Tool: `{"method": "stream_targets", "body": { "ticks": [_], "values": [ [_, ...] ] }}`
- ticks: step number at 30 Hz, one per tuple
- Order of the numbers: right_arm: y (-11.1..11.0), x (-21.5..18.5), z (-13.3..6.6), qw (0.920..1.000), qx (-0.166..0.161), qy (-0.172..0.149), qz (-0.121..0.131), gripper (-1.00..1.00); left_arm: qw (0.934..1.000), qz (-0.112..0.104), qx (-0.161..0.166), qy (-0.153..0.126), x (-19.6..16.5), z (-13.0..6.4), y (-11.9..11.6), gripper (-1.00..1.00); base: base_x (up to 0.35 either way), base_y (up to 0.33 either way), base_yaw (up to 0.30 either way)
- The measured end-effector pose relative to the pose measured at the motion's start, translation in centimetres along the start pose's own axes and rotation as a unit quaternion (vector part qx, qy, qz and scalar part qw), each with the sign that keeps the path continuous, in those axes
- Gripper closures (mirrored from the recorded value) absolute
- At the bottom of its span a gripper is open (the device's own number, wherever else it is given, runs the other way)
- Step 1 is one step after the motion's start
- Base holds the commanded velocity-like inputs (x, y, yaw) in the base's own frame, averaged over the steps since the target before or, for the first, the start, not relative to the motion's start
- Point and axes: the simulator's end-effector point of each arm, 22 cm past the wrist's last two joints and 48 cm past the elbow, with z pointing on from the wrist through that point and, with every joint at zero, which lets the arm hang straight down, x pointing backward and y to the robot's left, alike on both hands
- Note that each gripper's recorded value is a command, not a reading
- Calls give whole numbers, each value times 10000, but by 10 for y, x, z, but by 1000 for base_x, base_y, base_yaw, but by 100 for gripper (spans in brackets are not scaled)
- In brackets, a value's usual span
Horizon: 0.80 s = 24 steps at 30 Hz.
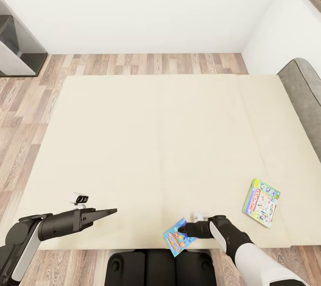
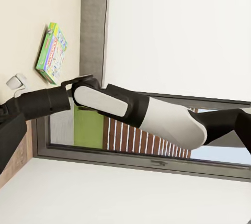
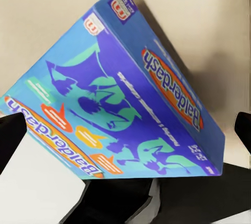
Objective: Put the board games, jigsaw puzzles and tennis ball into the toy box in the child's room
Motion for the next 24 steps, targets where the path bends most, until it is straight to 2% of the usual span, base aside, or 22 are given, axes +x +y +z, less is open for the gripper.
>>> {"method": "stream_targets", "body": {
  "ticks": [24],
  "values": [
    [5,25,7,9993,23,360,-10,-100,10000,-1,3,3,0,0,0,-100,0,0,0]
  ]
}}
